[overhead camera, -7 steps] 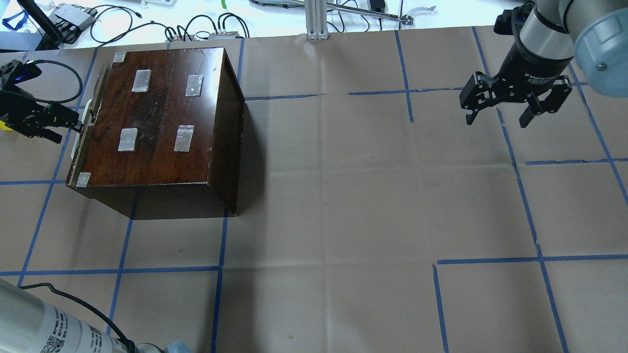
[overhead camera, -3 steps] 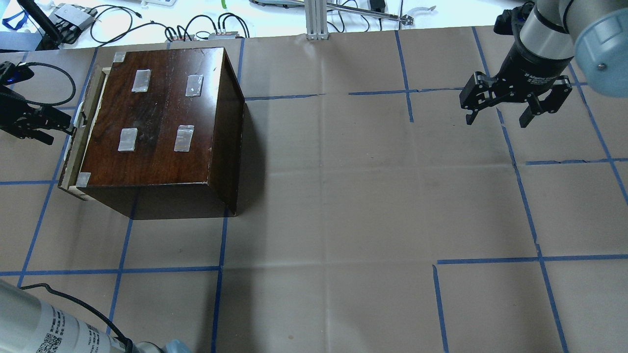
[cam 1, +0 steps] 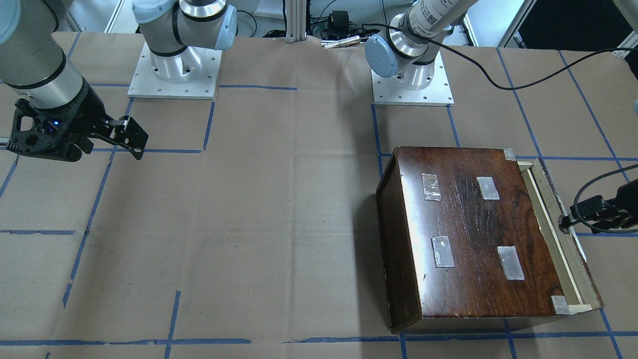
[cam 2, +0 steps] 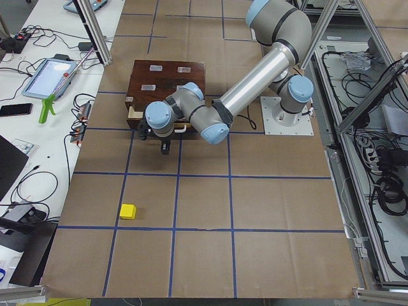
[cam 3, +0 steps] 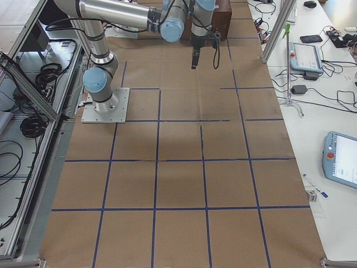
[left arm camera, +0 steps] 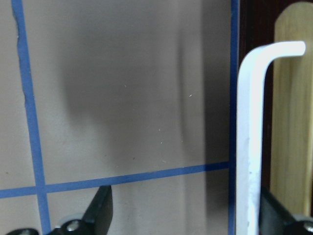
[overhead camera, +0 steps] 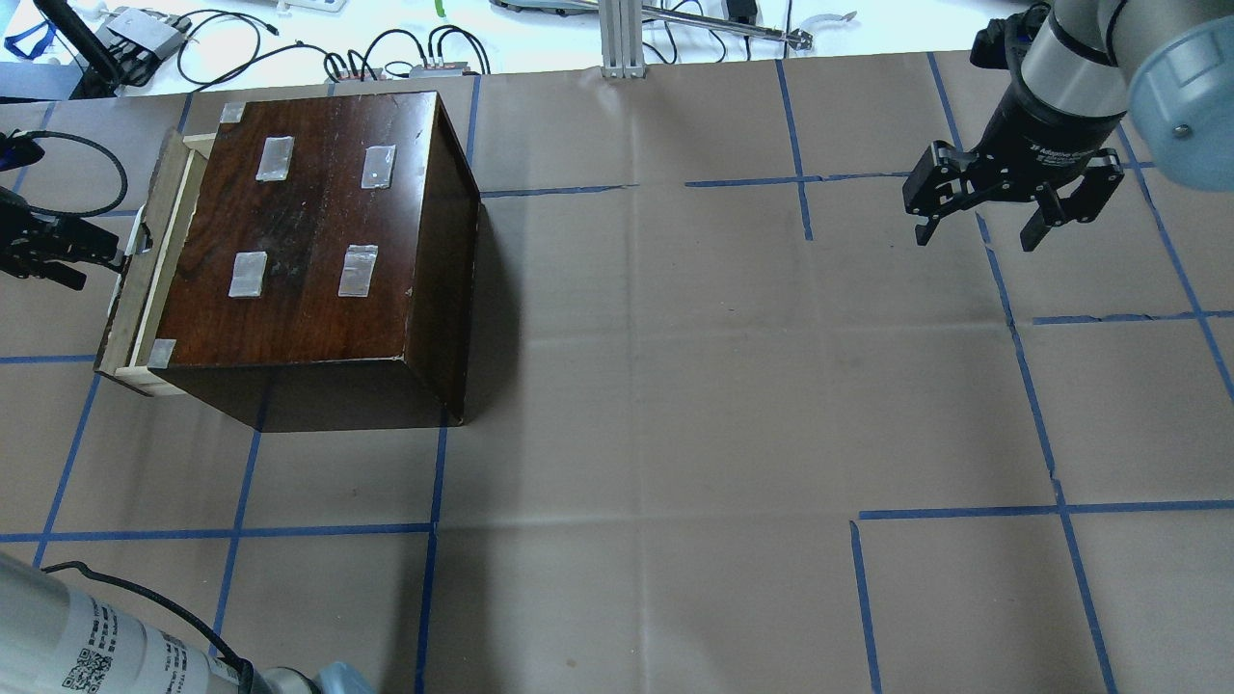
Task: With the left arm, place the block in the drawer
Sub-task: 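Release the handle and move the left gripper over the yellow cube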
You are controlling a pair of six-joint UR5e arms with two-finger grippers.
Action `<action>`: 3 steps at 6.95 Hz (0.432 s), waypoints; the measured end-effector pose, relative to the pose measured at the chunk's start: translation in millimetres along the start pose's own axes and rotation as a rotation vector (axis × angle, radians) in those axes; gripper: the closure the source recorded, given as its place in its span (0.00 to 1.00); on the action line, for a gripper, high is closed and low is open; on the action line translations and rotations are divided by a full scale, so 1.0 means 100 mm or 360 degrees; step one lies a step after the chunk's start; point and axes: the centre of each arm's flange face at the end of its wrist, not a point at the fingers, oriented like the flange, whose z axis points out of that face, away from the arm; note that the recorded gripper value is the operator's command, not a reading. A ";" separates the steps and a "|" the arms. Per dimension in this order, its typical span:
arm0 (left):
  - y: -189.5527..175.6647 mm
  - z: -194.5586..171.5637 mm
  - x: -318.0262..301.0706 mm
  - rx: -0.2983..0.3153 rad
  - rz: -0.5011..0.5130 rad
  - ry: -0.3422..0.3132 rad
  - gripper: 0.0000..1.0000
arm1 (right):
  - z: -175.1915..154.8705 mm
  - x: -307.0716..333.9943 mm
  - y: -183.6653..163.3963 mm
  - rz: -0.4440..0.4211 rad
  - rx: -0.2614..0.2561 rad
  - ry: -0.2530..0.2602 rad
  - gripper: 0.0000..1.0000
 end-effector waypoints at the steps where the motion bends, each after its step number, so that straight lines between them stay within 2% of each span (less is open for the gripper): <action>1: 0.03 0.00 -0.09 0.0009 0.0005 -0.0004 0.01 | 0.00 0.00 0.00 -0.0001 0.0000 0.0000 0.00; 3: 0.05 -0.06 -0.21 0.0014 0.0007 -0.0040 0.01 | -0.01 0.00 0.00 -0.0001 0.0002 0.0000 0.00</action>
